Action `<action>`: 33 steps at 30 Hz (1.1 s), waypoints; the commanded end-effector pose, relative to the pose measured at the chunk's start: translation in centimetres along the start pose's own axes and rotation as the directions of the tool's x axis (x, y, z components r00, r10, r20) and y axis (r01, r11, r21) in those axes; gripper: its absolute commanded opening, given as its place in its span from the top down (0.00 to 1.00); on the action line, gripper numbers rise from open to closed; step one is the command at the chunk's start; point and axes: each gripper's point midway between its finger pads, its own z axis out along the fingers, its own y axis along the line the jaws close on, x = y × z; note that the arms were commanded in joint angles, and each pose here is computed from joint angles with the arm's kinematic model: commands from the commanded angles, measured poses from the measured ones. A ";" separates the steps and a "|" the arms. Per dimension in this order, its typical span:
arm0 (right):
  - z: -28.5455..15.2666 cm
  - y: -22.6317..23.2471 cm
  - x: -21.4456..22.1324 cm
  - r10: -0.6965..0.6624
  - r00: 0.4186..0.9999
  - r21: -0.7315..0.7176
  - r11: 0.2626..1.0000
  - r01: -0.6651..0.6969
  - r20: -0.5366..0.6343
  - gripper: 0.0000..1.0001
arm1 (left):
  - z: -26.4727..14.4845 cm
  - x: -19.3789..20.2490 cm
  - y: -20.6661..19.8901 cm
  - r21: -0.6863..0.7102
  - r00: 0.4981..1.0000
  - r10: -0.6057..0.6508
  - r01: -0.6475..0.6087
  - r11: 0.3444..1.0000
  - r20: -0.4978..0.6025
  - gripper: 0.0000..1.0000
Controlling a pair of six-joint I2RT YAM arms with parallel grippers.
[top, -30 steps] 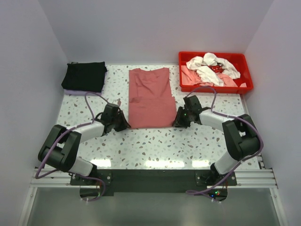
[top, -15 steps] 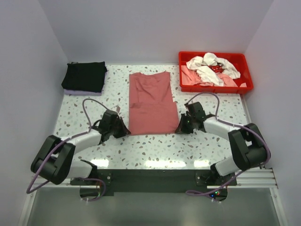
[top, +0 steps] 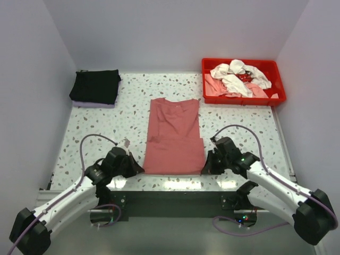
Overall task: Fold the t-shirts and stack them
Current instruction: Fold the tshirt
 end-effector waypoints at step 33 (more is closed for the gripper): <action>-10.9 13.6 -4.6 -0.127 0.991 -0.397 0.909 0.130 0.033 1.00 | -16.1 -11.6 -7.4 0.021 0.893 -0.078 0.077 0.997 0.443 1.00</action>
